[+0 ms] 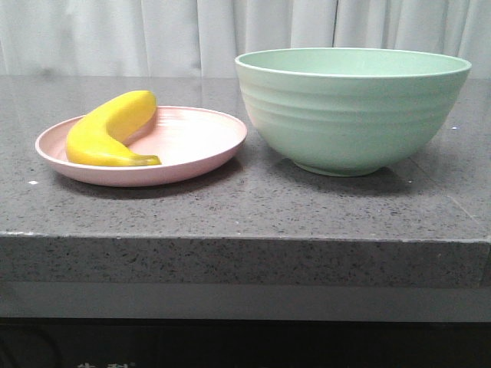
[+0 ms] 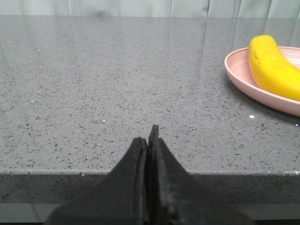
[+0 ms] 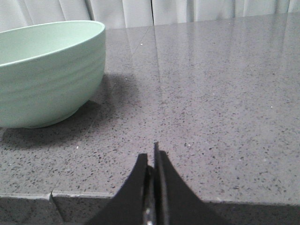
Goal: Transfer banana from pink plate to green bowl
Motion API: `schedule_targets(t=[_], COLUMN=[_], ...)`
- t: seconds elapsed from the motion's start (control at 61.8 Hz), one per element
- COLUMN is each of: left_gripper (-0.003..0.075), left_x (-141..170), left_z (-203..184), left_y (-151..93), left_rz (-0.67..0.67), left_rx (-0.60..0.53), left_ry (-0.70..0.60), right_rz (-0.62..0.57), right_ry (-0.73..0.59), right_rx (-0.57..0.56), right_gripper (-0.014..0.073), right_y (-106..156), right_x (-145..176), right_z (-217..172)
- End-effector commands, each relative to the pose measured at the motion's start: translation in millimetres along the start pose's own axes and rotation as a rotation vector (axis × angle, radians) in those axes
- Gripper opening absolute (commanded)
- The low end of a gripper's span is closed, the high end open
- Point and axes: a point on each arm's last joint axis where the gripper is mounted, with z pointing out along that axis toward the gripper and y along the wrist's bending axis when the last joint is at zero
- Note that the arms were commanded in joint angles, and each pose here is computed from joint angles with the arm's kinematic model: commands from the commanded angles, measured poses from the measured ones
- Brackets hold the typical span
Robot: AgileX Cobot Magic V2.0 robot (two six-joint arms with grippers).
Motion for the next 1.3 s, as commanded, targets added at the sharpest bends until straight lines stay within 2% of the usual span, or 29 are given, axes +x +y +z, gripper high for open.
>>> schedule_targets(t=[0.0,1.133,1.279], left_gripper=[-0.0018,-0.0018,-0.0018], left_x=[-6.9,-7.7,-13.0], left_z=[-1.7,-1.8,-2.6], left_y=[0.3,0.1,0.3], left_rz=[-0.005,-0.024,-0.046], left_rx=[-0.003,0.000,0.000], left_ry=[-0.101,-0.110,-0.169], right_rz=[-0.007,-0.007,-0.007], right_ry=[-0.101,-0.101,-0.110], right_rx=[0.009,0.009,0.010], right_gripper=[-0.0058,-0.0058,-0.0058], right_y=[-0.5,-0.5,-0.5], right_x=[-9.2,-9.2,-10.1], right_z=[-2.5,-2.5,-2.6])
